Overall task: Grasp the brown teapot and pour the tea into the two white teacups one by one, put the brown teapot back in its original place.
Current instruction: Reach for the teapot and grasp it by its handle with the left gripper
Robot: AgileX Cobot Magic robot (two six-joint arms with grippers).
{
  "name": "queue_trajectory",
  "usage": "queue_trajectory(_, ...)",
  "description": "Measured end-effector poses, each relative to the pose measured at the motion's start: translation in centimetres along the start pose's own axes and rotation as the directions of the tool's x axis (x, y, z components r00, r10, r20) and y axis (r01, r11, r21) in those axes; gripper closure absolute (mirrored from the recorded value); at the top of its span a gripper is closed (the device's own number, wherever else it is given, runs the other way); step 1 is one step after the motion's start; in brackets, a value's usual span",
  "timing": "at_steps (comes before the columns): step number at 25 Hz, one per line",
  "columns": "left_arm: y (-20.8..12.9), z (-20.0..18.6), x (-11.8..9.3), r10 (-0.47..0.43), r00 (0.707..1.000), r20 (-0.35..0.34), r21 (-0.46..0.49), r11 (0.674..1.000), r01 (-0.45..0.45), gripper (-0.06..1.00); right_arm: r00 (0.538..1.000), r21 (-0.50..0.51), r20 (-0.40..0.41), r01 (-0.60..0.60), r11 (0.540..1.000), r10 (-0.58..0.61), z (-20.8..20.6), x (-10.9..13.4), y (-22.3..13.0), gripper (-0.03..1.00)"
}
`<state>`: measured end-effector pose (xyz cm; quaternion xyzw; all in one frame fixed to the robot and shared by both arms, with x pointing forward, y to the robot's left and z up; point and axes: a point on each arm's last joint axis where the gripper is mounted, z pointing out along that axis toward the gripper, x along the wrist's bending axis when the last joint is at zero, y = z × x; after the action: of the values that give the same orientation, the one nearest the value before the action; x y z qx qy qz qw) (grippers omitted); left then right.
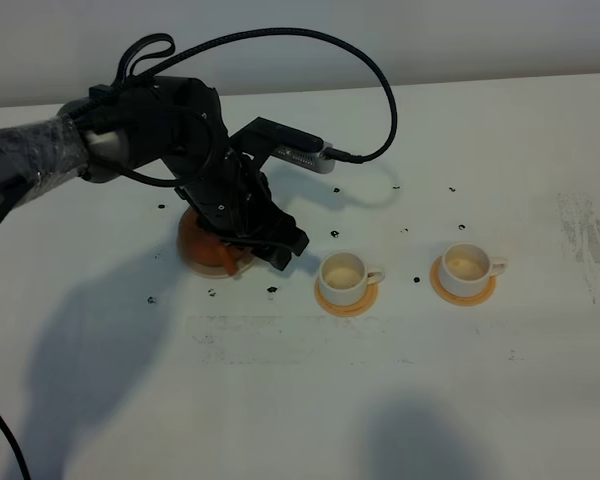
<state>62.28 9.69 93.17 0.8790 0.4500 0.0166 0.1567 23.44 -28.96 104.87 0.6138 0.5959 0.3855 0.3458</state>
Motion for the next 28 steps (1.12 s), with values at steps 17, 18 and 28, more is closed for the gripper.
queue_trajectory(17,-0.9,-0.1,0.4,0.102,0.995,0.017,0.095,0.990,-0.103,0.38,1.000,0.000,0.000,0.000,1.000,0.000,0.0,0.0,0.0,0.55)
queue_trajectory(18,-1.0,-0.1,0.4,0.110,0.994,0.019,0.099,0.989,-0.112,0.38,1.000,0.000,0.000,0.000,1.000,0.000,0.0,0.0,0.0,0.55)
queue_trajectory(28,-1.5,-0.2,0.6,0.188,0.982,0.026,0.157,0.969,-0.190,0.38,1.000,0.000,0.000,0.000,1.000,0.000,0.0,0.0,0.0,0.55)
